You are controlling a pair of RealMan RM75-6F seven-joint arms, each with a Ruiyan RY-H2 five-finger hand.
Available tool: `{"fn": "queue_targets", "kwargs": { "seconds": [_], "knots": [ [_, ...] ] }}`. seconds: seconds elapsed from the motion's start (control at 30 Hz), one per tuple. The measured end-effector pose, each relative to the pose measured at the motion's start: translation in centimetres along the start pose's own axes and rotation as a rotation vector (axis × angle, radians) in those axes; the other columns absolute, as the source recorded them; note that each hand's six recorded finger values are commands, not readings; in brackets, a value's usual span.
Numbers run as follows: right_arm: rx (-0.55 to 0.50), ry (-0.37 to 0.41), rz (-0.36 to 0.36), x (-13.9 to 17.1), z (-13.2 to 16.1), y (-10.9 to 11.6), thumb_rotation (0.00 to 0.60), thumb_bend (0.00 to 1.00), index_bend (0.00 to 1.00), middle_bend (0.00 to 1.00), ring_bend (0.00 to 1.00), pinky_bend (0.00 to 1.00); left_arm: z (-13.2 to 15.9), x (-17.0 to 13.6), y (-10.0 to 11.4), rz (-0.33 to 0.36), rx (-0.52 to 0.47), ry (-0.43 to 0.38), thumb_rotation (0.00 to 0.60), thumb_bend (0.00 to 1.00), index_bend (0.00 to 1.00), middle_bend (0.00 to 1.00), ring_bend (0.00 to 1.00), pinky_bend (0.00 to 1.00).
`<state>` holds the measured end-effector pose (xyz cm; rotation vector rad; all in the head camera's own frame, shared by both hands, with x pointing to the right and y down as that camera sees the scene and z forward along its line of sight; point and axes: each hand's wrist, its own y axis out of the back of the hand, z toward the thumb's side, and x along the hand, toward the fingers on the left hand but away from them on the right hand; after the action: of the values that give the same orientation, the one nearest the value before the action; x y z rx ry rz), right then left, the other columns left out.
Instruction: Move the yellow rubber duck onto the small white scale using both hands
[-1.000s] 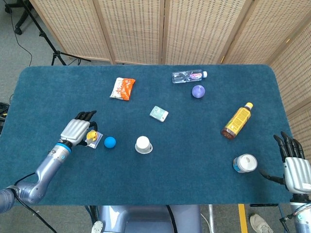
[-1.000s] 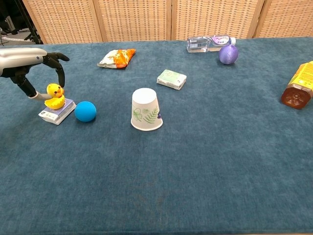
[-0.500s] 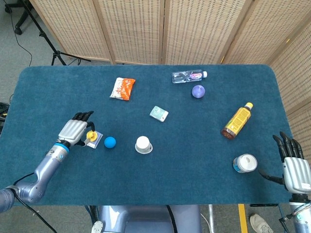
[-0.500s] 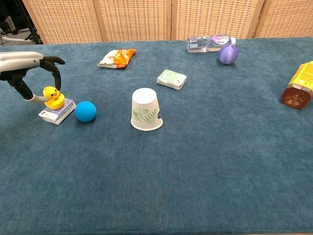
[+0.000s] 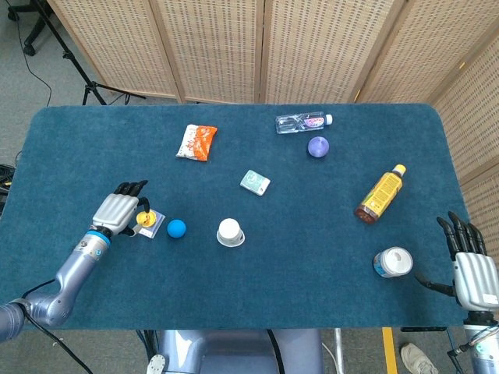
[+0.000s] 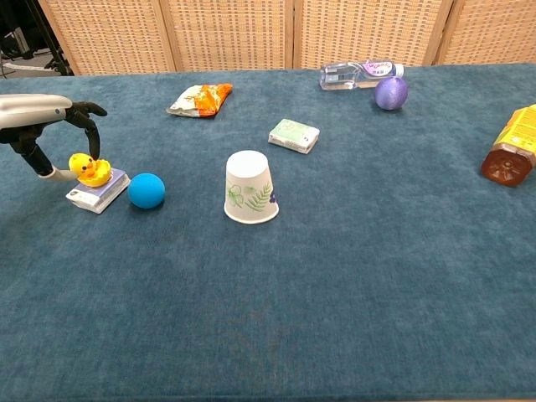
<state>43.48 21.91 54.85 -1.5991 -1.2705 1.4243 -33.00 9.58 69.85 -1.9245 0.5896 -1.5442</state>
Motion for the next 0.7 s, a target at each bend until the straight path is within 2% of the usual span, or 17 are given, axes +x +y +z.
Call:
{"fn": "queue_targets", "kwargs": {
  "seconds": [0.1, 0.27, 0.53, 0.7],
  "knots": [
    [0.001, 0.001, 0.001, 0.01, 0.01, -0.03, 0.600, 0.00, 0.04, 0.00, 0.00, 0.00, 0.10, -0.01, 0.05, 0.002, -0.002, -0.002, 0.600, 0.35, 0.50, 0.00, 0.00, 0.00],
    [-0.001, 0.000, 0.003, 0.00, -0.01, -0.03, 0.600, 0.00, 0.04, 0.00, 0.00, 0.00, 0.19, -0.01, 0.12, 0.006, -0.008, -0.005, 0.600, 0.33, 0.32, 0.00, 0.00, 0.00],
    [-0.003, -0.002, 0.002, 0.00, -0.04, 0.02, 0.600, 0.00, 0.04, 0.00, 0.00, 0.00, 0.39, 0.00, 0.18, 0.003, -0.021, -0.009, 0.600, 0.32, 0.23, 0.00, 0.00, 0.00],
    [-0.006, -0.002, 0.005, -0.01, -0.05, 0.00, 0.600, 0.00, 0.04, 0.00, 0.00, 0.00, 0.40, -0.45, 0.95, 0.017, -0.052, -0.021, 0.600, 0.27, 0.17, 0.00, 0.00, 0.00]
  ]
}}
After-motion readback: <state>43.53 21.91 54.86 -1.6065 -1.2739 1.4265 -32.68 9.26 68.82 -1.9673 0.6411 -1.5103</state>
